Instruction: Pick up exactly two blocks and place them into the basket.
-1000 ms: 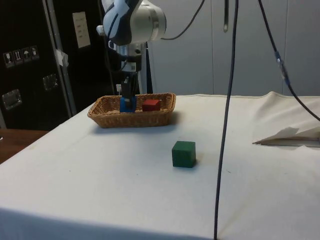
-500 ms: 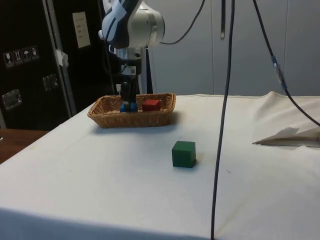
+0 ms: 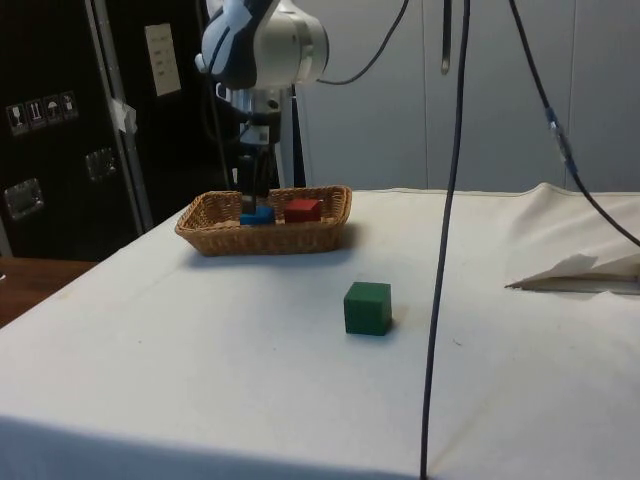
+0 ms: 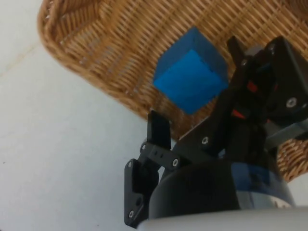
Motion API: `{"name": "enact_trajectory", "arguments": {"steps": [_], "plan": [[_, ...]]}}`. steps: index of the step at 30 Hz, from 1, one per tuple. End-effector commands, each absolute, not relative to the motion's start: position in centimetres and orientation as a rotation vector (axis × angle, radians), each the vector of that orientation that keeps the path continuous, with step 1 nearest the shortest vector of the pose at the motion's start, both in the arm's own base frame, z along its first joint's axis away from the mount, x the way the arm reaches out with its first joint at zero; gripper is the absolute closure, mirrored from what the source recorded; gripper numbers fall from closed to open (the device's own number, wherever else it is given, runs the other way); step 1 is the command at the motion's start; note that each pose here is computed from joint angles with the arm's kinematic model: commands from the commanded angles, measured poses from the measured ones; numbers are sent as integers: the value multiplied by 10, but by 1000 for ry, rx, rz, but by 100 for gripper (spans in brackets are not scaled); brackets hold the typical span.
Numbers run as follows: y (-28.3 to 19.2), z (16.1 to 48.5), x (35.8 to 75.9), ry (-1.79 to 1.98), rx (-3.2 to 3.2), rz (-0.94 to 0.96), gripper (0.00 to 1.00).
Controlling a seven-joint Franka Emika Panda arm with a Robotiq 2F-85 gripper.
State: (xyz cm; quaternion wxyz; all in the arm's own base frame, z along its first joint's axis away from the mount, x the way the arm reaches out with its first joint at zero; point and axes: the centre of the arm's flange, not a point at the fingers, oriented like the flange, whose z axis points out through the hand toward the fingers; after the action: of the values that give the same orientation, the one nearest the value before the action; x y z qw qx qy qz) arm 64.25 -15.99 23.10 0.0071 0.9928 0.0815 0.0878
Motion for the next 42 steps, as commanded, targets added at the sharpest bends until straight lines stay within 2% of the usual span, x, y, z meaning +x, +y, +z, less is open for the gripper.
{"name": "enact_trajectory", "arguments": {"steps": [1, 20, 42], "plan": [[-158, 237, 639, 243, 3105, 280, 0], [-133, 287, 616, 218, 3150, 382, 0], [-74, 345, 587, 256, 3170, 498, 0]]}}
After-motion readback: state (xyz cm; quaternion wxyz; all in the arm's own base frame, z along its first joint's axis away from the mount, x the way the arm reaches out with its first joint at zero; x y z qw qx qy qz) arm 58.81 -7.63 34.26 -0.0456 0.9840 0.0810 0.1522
